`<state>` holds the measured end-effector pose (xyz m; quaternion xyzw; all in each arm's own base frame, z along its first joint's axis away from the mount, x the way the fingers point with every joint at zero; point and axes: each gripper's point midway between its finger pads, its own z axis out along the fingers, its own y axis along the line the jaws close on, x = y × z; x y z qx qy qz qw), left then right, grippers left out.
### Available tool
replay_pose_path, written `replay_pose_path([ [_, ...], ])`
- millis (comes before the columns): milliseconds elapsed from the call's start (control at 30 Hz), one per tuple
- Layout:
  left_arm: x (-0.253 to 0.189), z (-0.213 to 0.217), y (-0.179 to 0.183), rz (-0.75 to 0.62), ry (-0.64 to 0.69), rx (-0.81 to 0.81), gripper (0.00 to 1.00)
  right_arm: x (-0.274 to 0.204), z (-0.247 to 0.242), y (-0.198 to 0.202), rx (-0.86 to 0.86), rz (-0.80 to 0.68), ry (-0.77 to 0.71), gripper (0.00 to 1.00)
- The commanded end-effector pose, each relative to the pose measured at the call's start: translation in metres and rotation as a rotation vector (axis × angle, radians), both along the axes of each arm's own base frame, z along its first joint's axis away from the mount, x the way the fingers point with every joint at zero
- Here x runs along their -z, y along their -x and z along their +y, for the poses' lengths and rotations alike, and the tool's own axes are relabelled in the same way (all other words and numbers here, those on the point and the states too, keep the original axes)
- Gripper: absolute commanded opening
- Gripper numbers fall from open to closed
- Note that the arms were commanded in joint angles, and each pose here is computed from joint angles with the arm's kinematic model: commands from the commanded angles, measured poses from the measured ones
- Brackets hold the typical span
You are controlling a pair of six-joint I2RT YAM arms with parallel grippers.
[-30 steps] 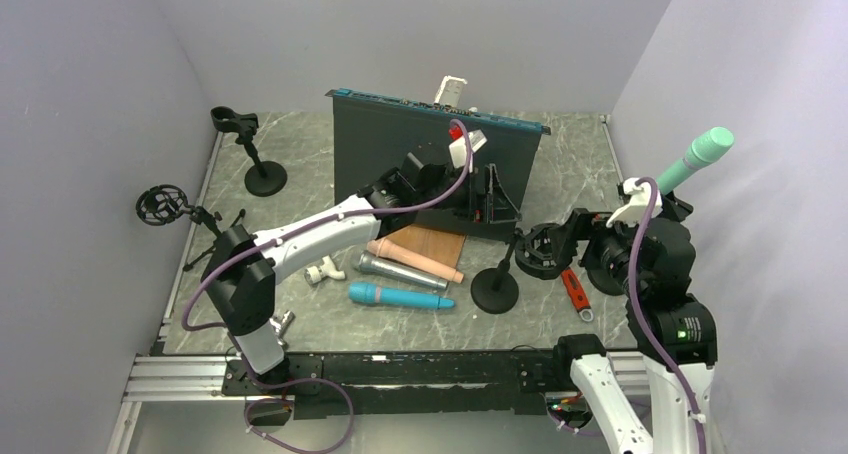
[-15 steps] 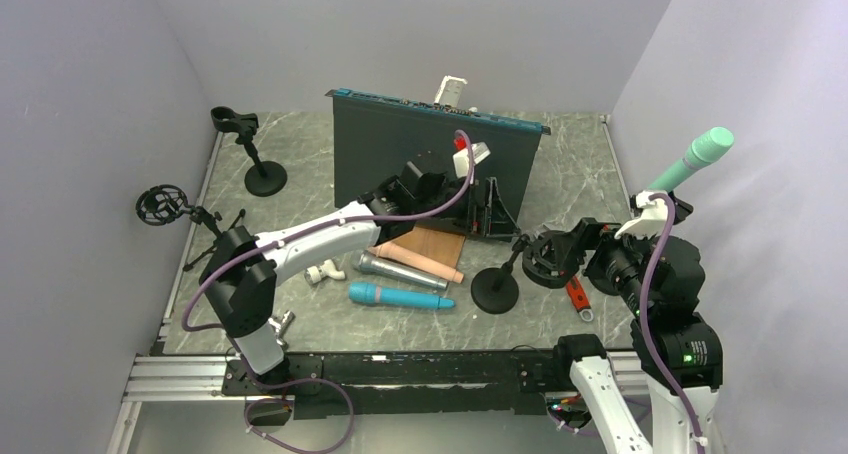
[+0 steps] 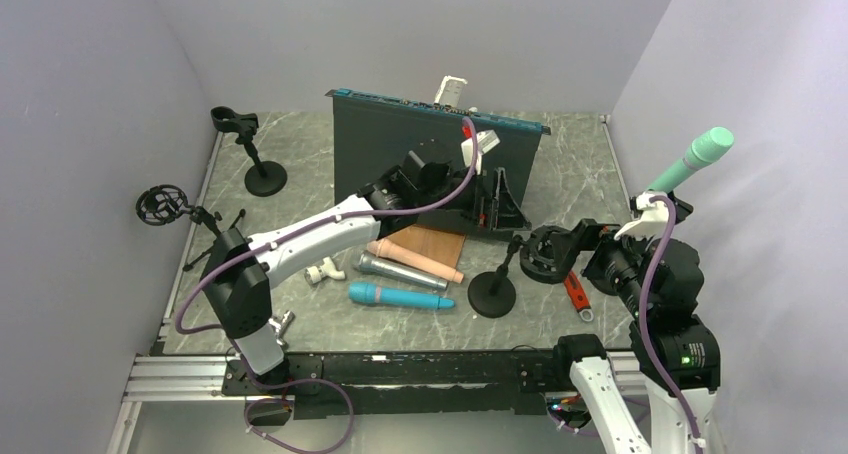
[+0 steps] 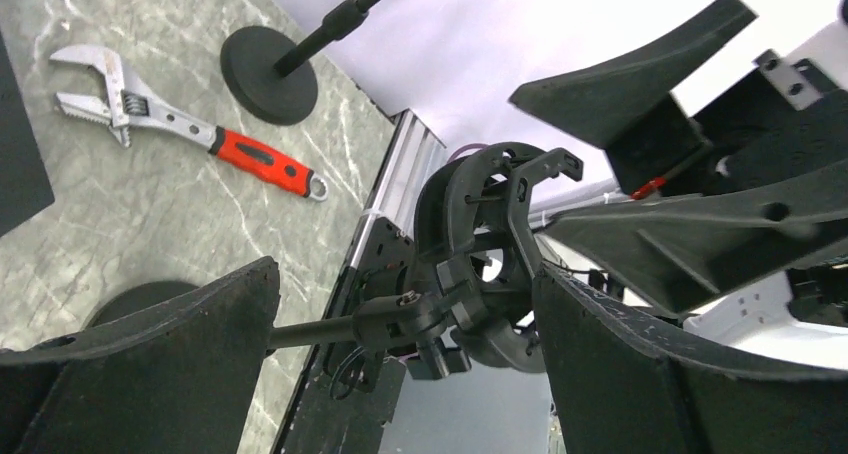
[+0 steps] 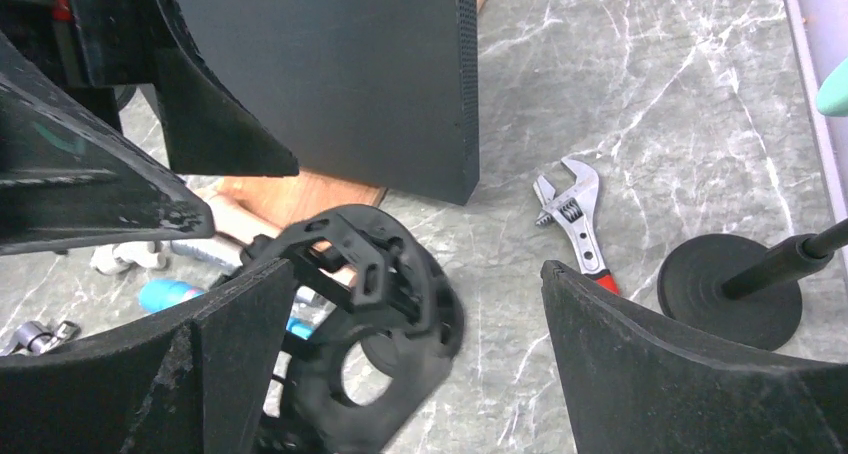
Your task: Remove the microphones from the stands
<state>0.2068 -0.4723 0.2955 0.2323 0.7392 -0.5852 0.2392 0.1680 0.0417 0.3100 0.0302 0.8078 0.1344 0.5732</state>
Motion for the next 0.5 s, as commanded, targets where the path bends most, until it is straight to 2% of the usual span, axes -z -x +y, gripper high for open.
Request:
replay_pose_path([
  [0, -0.035, 0.002, 0.012, -0.047, 0.064, 0.039, 0.99, -0.012, 0.006, -0.002, -0.021, -0.053, -0.03, 0.96],
  [133, -0.026, 0.005, 0.016, -0.039, 0.051, 0.033, 0.97, -0.016, 0.005, -0.002, -0.017, -0.067, -0.028, 0.96],
  [300, -0.021, 0.005, 0.018, -0.033, 0.04, 0.042, 0.87, -0.018, 0.006, -0.002, -0.02, -0.074, -0.034, 0.96],
  [467, -0.014, 0.009, 0.021, -0.029, 0.034, 0.041, 0.82, -0.018, 0.006, -0.004, -0.019, -0.071, -0.032, 0.96],
])
